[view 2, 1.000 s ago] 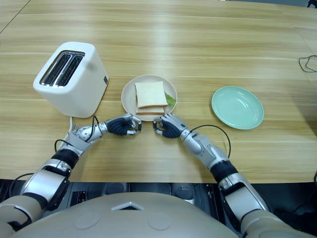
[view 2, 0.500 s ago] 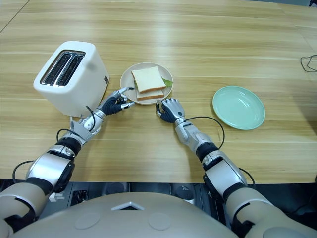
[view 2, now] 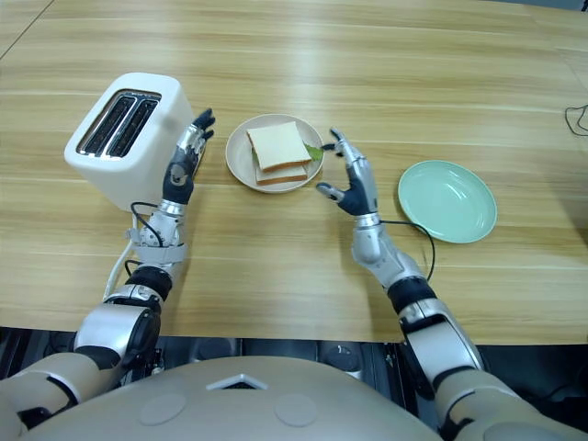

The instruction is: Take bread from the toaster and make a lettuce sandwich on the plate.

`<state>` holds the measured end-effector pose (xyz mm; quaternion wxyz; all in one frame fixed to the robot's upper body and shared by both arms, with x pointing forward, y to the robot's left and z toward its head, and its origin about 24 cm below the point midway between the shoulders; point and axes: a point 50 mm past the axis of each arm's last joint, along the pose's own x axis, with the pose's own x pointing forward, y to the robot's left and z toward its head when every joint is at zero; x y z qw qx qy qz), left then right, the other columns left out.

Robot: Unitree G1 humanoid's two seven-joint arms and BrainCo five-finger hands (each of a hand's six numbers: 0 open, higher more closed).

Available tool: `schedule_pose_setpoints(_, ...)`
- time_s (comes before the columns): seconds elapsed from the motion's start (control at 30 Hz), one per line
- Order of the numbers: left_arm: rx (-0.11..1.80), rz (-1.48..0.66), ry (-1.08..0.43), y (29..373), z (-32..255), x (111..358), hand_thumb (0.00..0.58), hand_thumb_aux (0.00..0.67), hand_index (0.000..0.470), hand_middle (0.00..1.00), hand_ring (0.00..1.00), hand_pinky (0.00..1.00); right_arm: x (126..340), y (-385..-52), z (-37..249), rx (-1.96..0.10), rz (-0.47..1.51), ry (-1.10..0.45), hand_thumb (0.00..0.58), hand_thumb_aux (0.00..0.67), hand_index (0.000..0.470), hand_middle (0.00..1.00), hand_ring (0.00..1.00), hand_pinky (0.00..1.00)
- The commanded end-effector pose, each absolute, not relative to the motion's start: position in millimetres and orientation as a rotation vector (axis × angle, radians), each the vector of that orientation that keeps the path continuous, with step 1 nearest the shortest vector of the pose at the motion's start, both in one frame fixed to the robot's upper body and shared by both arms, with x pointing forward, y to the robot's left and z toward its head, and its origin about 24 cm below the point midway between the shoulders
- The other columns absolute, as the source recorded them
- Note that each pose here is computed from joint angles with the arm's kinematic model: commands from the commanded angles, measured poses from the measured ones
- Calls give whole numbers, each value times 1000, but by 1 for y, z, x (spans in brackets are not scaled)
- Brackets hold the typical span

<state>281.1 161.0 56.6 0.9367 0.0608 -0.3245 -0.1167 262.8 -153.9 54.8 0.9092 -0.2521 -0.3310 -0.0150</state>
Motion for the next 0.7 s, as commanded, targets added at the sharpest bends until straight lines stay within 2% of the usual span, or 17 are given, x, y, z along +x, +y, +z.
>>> schedule_pose_setpoints(0.03, 115, -254, -736, 156, 68, 272, 0, 0, 0, 0, 0, 0, 257, -156, 70, -447, -33, -710, 0, 0, 0, 0, 0, 0)
schedule_pose_setpoints(0.7, 95, -243, -669, 155, 63, 273, 0, 0, 0, 0, 0, 0, 263, -153, 65, -378, -21, -622, 0, 0, 0, 0, 0, 0)
